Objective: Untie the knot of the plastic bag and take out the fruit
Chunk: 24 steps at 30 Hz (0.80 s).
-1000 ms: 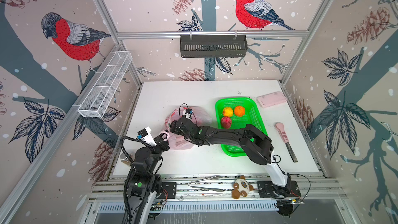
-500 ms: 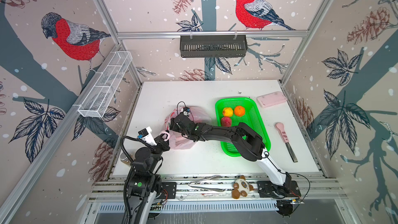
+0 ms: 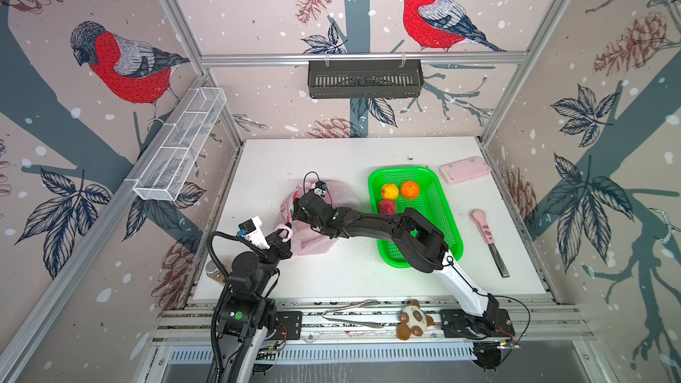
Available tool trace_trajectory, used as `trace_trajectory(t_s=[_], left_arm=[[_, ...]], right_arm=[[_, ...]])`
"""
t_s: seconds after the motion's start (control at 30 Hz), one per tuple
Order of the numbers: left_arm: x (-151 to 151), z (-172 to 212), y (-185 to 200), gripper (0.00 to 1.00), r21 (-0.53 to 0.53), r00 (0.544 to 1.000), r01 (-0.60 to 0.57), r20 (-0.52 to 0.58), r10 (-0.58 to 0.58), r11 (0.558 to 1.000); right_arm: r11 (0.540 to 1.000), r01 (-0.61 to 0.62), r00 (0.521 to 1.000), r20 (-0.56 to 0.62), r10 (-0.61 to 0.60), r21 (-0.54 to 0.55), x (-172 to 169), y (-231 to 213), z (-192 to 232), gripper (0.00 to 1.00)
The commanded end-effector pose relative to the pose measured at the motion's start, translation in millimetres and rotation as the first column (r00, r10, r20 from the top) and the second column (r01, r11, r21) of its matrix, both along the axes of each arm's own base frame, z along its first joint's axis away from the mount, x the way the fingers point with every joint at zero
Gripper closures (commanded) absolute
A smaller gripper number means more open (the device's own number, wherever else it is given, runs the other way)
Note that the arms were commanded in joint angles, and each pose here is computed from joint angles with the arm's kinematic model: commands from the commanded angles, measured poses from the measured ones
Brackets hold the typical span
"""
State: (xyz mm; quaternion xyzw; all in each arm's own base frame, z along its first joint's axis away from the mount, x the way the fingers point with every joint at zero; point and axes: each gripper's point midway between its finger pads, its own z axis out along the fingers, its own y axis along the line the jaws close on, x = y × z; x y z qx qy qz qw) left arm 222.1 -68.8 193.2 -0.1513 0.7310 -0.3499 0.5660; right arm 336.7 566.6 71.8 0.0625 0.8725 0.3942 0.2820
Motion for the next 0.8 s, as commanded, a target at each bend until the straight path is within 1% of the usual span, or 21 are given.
trace_trajectory(t_s=[0.0, 0.17, 0.63, 0.77], left_arm=[[-3.4, 15.9, -5.4, 1.0, -0.022, 0.999, 0.032, 0.042, -0.031, 0.999], [-5.7, 20.5, -9.3, 1.0, -0.028, 0.997, 0.057, 0.049, -0.056, 0.998], [-6.4, 17.8, -18.6, 1.0, -0.037, 0.993, 0.112, 0.045, -0.11, 0.993], [-7.7, 20.1, -20.3, 1.0, -0.038, 0.991, 0.124, 0.052, -0.122, 0.992]], right_arm=[[0.997, 0.056, 0.998, 0.025, -0.057, 0.044, 15.1, -2.0, 8.8, 0.08], [0.994, 0.074, 0.997, 0.026, -0.076, 0.075, 21.8, -1.2, 9.8, 0.07], [0.992, 0.105, 0.994, 0.013, -0.106, 0.075, 36.6, 4.7, -8.0, 0.05], [0.991, 0.119, 0.993, 0.007, -0.12, 0.063, 41.3, 3.5, -15.1, 0.08]])
